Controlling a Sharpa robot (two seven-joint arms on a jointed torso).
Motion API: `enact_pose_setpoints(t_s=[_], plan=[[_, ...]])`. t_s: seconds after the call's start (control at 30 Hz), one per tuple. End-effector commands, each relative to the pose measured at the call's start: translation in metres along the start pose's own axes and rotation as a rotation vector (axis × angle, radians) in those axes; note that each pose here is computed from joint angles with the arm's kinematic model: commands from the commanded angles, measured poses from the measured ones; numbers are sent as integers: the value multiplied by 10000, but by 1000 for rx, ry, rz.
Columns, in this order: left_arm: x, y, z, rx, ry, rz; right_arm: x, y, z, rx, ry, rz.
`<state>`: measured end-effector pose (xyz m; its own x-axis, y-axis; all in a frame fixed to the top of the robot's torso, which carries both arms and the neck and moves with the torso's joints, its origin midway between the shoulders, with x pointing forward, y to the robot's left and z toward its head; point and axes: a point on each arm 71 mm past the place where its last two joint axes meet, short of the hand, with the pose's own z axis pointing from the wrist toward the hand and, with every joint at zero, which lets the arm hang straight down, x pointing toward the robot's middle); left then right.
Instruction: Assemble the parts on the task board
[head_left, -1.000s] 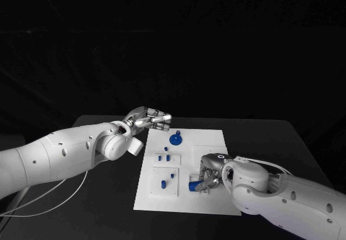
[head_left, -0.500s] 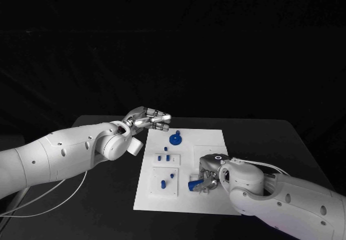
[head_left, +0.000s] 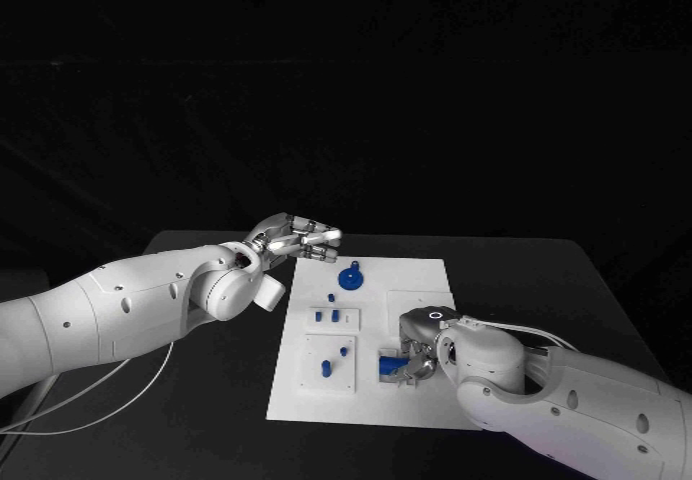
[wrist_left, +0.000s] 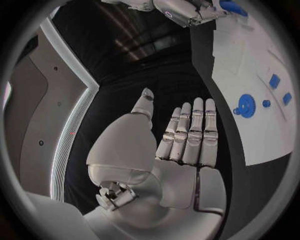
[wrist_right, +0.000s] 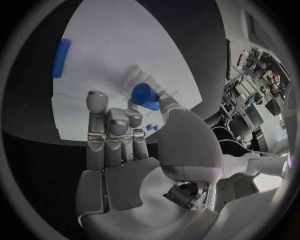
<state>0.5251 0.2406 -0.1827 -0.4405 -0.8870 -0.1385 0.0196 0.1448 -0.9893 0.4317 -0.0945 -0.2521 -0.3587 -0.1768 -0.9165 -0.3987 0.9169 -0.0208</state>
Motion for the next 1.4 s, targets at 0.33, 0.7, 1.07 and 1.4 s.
enact_pose_setpoints(t_s=[0.33,0.7,1.07,1.4], plan=[[8,-18,8,8,5,0,-5,25,-4,5,-9,-31],[10,-16,8,5,7,0,-5,58,-3,9,2,27],[8,-14,7,3,7,0,65,52,11,20,100,21],[5,-13,4,0,6,3,81,67,24,29,120,14]])
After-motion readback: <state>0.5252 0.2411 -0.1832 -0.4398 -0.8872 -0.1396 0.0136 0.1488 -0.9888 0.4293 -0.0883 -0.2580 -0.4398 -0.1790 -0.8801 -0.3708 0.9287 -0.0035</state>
